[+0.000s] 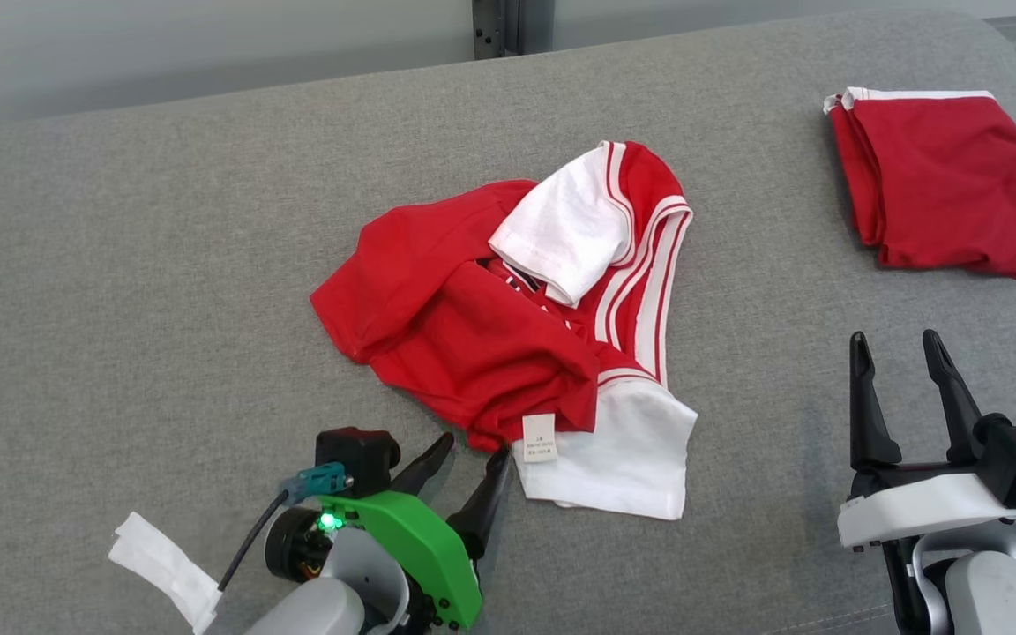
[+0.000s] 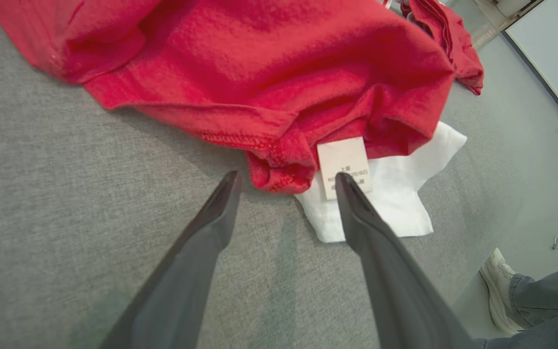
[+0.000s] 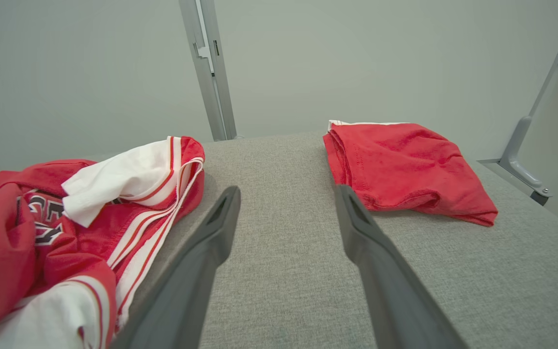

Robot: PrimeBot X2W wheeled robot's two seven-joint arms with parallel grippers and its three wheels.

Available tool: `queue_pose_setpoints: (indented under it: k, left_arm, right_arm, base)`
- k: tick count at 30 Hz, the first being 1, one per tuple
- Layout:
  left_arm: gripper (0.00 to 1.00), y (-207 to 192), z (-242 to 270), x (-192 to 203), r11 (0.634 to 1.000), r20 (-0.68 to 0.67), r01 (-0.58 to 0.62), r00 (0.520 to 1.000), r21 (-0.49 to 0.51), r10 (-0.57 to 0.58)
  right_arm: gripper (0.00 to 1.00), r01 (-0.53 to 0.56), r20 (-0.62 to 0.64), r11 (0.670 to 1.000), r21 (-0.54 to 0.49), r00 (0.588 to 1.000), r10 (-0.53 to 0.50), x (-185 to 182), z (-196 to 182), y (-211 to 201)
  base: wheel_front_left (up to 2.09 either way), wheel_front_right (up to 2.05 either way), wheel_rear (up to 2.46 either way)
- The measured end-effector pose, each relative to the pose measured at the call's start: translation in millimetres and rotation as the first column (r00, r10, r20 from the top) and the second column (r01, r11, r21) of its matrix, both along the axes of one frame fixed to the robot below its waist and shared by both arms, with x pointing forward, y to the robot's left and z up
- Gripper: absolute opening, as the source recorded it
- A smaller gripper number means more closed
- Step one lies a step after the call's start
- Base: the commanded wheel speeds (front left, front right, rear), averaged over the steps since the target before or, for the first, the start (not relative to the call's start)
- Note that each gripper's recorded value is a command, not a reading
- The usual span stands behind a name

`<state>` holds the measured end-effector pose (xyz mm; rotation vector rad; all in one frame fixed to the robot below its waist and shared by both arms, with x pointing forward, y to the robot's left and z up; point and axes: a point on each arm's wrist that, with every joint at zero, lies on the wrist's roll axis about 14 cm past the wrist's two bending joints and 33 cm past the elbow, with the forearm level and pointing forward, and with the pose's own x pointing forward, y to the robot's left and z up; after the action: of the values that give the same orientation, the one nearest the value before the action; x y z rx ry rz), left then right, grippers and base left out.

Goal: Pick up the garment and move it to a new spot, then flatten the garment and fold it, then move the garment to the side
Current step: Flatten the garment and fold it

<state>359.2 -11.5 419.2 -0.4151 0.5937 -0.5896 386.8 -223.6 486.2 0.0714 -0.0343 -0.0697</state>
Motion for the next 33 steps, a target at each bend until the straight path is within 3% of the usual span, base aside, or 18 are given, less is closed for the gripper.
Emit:
queue_pose_setpoints:
  k: [3, 4, 6, 7, 17, 19, 20, 22, 29, 33]
  left_arm:
    - [1.0, -10, -2, 2, 1.0, -0.01, 0.017, 1.0, -0.012, -0.017]
    - [0.89, -13, -4, 1, 1.0, -0.015, 0.023, 1.0, -0.015, -0.023]
    - [0.57, -16, -7, 2, 1.0, -0.016, 0.029, 0.999, -0.012, -0.029]
    - [0.49, -16, -8, 3, 0.999, -0.015, 0.032, 0.999, -0.011, -0.032]
    - [0.45, -13, -22, 8, 1.0, -0.03, 0.011, 1.0, 0.022, -0.011]
    - [0.39, -15, -22, 8, 1.0, -0.032, 0.01, 0.999, 0.016, -0.01]
    - [0.33, -16, -21, 8, 1.0, -0.032, 0.012, 0.999, 0.013, -0.011]
    - [0.0, -18, -20, 10, 1.0, -0.032, 0.007, 0.999, 0.005, -0.007]
    - [0.0, -14, -15, 14, 1.0, -0.011, 0.004, 1.0, -0.013, -0.004]
    - [0.0, 10, -3, 21, 0.999, 0.027, -0.044, 0.999, -0.018, 0.044]
  right_arm:
    - [1.0, 0.013, -0.005, 1.0, -0.008, 1.0, -0.013, -1, -1, -5]
    - [1.0, 0.019, -0.007, 1.0, -0.009, 1.0, -0.019, -2, -1, -7]
    - [1.0, 0.026, -0.009, 1.0, -0.011, 1.0, -0.026, -3, -2, -9]
    - [1.0, 0.029, -0.01, 1.0, -0.012, 1.0, -0.029, -3, -2, -10]
    - [1.0, 0.038, -0.008, 0.999, -0.014, 0.999, -0.039, -6, -1, -13]
    - [1.0, 0.039, -0.007, 0.999, -0.014, 0.999, -0.039, -6, -1, -13]
    - [1.0, 0.038, -0.007, 0.999, -0.014, 0.999, -0.038, -6, -1, -13]
    - [1.0, 0.038, -0.007, 0.999, -0.014, 0.999, -0.038, -6, -1, -13]
    - [1.0, 0.033, -0.005, 0.999, -0.014, 0.999, -0.033, -4, 0, -11]
    - [1.0, 0.022, -0.014, 1.0, -0.016, 1.0, -0.022, -5, -4, -8]
  base:
    - [0.0, 0.0, 0.0]
    - [0.0, 0.0, 0.0]
    - [0.0, 0.0, 0.0]
    - [0.0, 0.0, 0.0]
    - [0.0, 0.0, 0.0]
    - [0.0, 0.0, 0.0]
    - [0.0, 0.0, 0.0]
    - [0.0, 0.0, 0.0]
    - [0.0, 0.0, 0.0]
    - [0.0, 0.0, 0.0]
